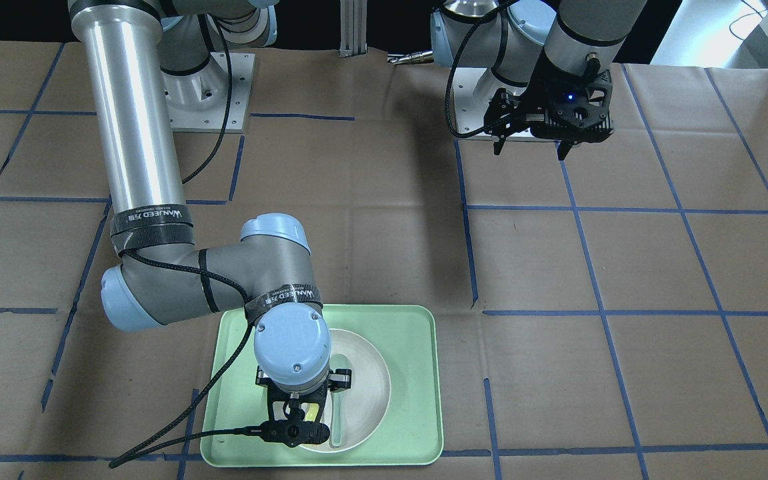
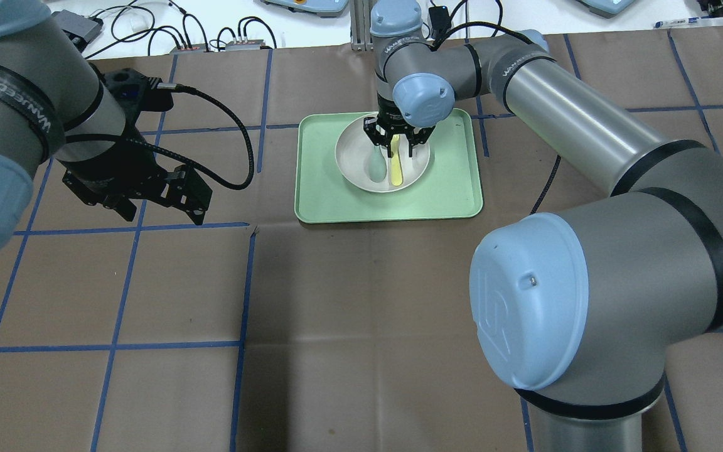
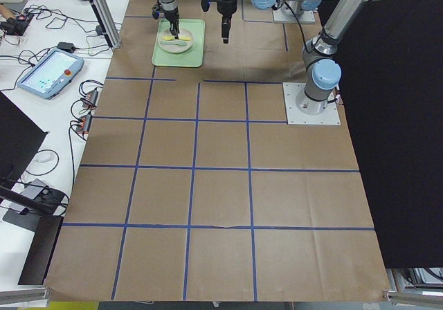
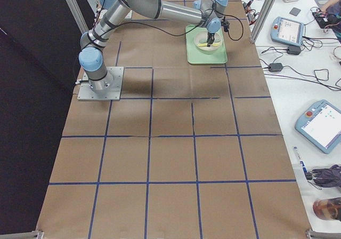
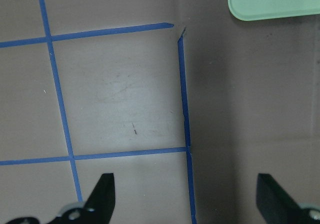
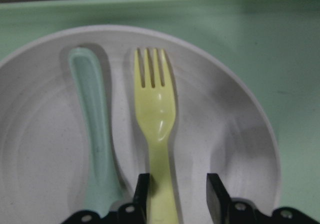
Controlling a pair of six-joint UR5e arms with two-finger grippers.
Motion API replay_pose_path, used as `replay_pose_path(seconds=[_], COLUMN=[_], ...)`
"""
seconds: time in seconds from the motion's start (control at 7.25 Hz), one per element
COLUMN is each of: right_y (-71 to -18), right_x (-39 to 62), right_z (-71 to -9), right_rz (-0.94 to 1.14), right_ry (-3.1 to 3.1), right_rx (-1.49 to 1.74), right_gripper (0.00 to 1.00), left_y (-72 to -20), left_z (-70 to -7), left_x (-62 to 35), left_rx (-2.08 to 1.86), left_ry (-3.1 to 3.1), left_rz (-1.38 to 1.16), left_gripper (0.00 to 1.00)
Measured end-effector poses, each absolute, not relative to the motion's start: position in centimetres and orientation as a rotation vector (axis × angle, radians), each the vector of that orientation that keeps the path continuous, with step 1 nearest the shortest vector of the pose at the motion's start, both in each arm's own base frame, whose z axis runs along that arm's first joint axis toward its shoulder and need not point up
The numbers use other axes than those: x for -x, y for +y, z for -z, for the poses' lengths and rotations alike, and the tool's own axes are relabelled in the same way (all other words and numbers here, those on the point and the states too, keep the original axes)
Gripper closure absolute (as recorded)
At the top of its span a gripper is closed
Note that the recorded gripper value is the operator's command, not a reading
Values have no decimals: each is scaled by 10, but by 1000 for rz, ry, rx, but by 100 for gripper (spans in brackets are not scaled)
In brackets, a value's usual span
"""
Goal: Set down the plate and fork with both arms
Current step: 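Lower the right gripper and close it on the yellow fork handle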
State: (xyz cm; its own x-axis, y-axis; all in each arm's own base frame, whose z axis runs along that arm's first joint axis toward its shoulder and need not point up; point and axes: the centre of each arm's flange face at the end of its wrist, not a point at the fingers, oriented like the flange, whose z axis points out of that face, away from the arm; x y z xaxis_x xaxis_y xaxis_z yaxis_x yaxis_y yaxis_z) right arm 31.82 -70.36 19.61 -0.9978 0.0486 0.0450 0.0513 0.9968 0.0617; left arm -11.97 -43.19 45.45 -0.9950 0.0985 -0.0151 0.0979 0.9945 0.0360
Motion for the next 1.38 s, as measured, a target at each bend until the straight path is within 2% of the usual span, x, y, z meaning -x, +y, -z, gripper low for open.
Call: replay_pose_path(seconds=[0.69,0.83,1.38], right_y=[-707,-707,-706], right_x=[-319,-319,-321], right_z=[-189,-190,-206], right_rz=[83,81,61], right_ry=[-3099,-3100,-3111], right_rx=[83,81,81], right_gripper=[85,94,97], left_y=[-433,-433,-431], left_z=[-454,-454,-450], left_x=[119,119,119], left_rx=[-187,-189,-190], left_ry=[3119,3119,3120], left_rz=[-51,-51,-64], left_gripper=[0,0,0])
